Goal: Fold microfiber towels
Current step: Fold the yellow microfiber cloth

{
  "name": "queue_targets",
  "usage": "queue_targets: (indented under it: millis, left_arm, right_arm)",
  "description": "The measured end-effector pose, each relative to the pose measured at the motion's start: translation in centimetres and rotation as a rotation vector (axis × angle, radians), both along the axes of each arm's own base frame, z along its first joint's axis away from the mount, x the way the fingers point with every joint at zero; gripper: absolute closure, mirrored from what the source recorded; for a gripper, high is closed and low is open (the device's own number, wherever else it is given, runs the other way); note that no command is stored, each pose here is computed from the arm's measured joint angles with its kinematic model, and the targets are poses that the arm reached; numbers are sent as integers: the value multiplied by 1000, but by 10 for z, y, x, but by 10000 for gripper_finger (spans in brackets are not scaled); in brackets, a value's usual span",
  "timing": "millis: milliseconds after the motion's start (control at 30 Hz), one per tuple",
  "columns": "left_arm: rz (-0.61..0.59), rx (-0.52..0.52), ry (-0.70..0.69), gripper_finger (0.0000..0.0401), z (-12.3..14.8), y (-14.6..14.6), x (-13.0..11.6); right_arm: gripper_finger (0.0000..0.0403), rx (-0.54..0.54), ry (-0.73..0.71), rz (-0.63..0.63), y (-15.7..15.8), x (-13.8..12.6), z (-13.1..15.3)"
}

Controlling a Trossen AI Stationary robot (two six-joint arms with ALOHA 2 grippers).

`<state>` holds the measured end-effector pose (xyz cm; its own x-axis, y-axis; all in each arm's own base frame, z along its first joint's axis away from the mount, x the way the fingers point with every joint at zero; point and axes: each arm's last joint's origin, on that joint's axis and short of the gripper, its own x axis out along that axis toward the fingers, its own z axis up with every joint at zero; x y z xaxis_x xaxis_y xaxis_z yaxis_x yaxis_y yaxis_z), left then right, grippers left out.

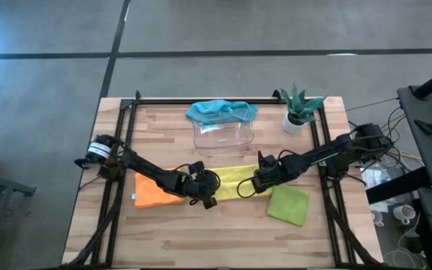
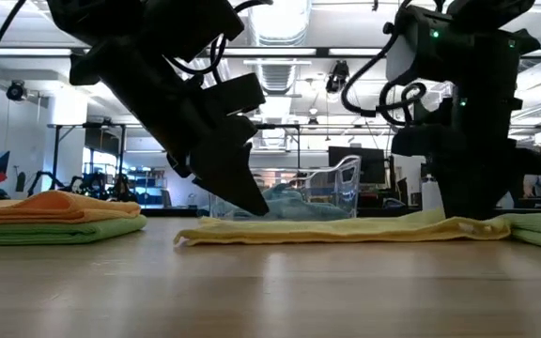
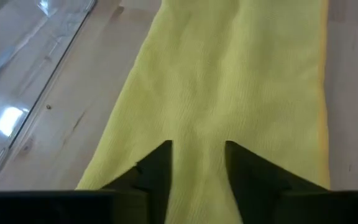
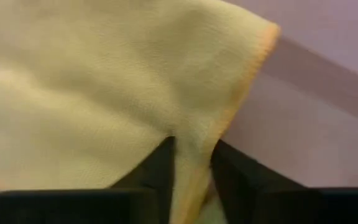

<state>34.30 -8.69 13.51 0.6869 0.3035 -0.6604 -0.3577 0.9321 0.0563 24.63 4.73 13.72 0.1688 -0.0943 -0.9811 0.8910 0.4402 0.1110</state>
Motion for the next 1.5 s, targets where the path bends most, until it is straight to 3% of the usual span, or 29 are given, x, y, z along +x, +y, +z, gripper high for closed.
queue_targets:
  millis: [133,333,433,533,633,833,967,1067,1233,1333,1500]
  left_arm:
    - [2,-1,-11,216,1,0,1]
    - [7,-1,-31,183,2,0,2]
    - [19,-14,-148,182,2,-2,11]
    - [-25,-30,-309,182,0,-7,26]
    - [-58,-4,-382,182,-2,-9,42]
    - [-95,90,-351,182,-14,-9,73]
    - [-82,96,-334,182,-29,-6,92]
    - [-67,90,-306,182,-44,-3,99]
    - [-67,89,-304,182,-45,-4,102]
    - [-77,79,-309,182,-33,-4,99]
    - [-90,76,-264,182,27,-3,79]
  right_arm:
    - [383,-7,-49,32,-6,6,11]
    - [392,-23,61,62,-17,11,35]
    - [393,-31,92,79,-17,16,54]
    - [393,-33,30,112,-15,26,70]
    - [393,-50,-8,140,-15,32,79]
    - [393,-72,-14,159,-15,33,79]
    - [394,-67,4,171,-15,31,75]
    - [394,-46,3,188,-12,30,75]
    - [394,-46,-27,233,-9,35,83]
    - [394,-49,-46,256,-9,38,87]
    - [394,-58,-72,266,-8,41,94]
